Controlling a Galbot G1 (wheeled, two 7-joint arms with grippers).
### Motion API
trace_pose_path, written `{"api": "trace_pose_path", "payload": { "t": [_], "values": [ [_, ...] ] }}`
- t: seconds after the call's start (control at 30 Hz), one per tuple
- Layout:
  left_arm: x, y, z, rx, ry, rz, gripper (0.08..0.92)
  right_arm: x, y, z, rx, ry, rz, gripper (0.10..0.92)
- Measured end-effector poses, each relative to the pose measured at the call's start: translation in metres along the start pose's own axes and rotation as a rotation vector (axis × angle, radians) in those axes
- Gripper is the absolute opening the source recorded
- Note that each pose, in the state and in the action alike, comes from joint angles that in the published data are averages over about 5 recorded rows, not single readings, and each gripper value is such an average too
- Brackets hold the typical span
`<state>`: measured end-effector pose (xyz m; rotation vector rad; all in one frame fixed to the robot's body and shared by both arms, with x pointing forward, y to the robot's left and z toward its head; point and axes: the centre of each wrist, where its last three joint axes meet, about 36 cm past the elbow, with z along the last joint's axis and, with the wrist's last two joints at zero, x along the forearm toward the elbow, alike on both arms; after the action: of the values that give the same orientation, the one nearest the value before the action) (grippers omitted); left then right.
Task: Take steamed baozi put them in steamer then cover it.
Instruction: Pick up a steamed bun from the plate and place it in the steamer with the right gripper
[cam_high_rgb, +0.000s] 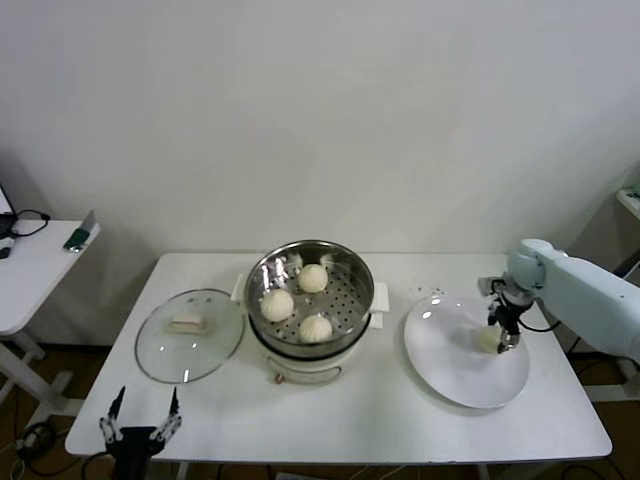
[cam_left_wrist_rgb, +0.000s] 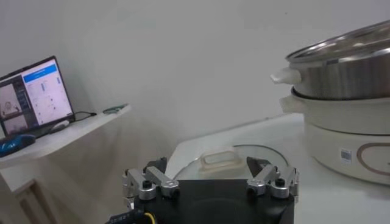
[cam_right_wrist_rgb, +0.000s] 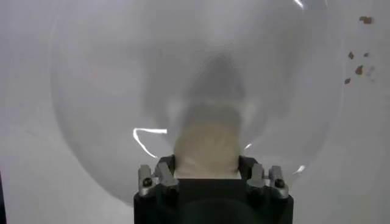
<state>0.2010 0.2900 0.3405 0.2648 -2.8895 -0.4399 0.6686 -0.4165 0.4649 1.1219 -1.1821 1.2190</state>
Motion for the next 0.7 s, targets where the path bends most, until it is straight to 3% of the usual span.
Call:
{"api": "trace_pose_path", "payload": {
  "t": [0.27,0.7],
  "values": [
    [0.002,-0.001,-0.001,0.012,-0.001,0.005,0.823,0.056,-0.027,-0.020,-0.012,-0.050,0.070,0.662],
    [0.010,-0.010,-0.010,0.002,-0.031,0.065,0.823,0.229,-0.072,-0.126,0.040,-0.190,0.244,0.664]
  ]
}}
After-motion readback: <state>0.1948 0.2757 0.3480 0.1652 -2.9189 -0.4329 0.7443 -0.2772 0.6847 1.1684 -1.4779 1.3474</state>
